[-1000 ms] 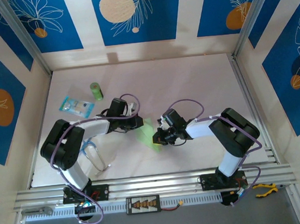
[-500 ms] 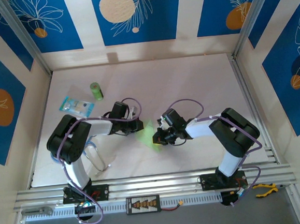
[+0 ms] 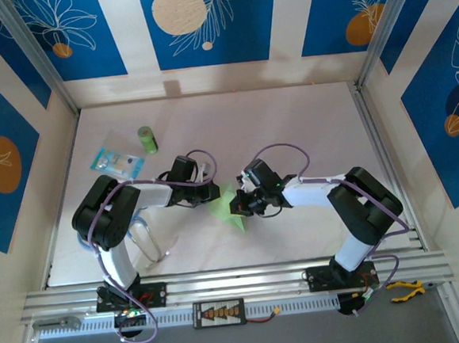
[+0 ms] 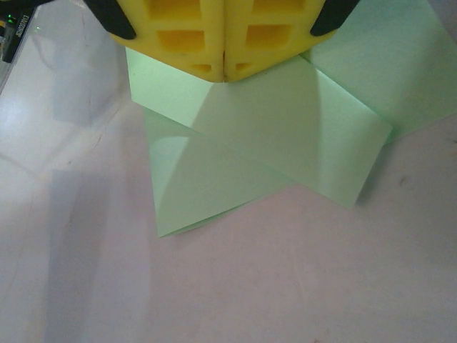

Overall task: Fold a paper plane with a square sheet of paper (pick it up from the middle)
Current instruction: Fourth fold the wing at the center of the table.

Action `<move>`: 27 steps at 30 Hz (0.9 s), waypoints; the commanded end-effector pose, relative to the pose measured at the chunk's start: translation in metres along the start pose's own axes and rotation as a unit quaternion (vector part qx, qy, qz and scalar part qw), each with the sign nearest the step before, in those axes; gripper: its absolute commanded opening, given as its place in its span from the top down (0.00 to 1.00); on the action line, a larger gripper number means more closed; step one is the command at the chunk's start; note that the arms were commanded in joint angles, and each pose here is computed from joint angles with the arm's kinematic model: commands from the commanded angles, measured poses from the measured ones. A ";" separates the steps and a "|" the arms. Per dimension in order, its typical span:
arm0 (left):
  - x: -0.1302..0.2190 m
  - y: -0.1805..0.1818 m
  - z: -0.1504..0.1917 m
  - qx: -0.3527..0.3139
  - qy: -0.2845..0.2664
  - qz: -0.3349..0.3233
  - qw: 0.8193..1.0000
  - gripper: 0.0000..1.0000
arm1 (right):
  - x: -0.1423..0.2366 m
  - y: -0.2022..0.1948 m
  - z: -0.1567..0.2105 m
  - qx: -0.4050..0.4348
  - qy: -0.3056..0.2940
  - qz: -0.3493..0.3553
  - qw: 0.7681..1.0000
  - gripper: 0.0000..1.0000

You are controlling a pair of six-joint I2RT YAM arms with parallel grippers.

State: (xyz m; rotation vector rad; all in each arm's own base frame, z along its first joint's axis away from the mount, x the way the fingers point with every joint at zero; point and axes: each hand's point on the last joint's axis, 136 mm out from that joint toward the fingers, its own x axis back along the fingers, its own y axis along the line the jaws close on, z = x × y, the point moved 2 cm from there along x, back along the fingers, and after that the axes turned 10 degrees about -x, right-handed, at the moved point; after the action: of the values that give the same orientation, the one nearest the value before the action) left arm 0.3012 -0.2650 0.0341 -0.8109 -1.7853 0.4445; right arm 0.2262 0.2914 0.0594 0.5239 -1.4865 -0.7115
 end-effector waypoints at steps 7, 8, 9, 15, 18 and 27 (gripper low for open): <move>-0.009 0.029 0.027 0.031 0.039 -0.046 0.998 0.97 | -0.034 -0.004 -0.015 -0.019 0.018 0.018 1.000 0.94; -0.009 0.029 0.028 0.032 0.039 -0.047 0.998 0.97 | -0.036 -0.009 -0.013 -0.021 0.022 0.025 0.999 0.94; -0.009 0.030 0.028 0.033 0.039 -0.050 0.997 0.97 | -0.037 -0.014 -0.009 -0.023 0.026 0.028 0.999 0.94; -0.005 0.036 0.028 0.037 0.040 -0.069 0.996 0.98 | -0.025 -0.030 0.026 -0.011 0.045 0.027 0.999 0.95; -0.004 0.038 0.029 0.040 0.040 -0.071 0.996 0.98 | -0.019 -0.046 0.042 -0.016 0.048 0.035 0.998 0.95; -0.004 0.039 0.029 0.047 0.037 -0.073 0.996 0.99 | -0.003 -0.077 0.081 -0.027 0.057 0.041 0.997 0.95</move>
State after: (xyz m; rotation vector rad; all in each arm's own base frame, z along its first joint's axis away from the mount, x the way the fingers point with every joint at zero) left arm 0.3032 -0.2625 0.0336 -0.7972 -1.7889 0.4508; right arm 0.1680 0.2703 0.0270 0.5631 -1.4485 -0.6992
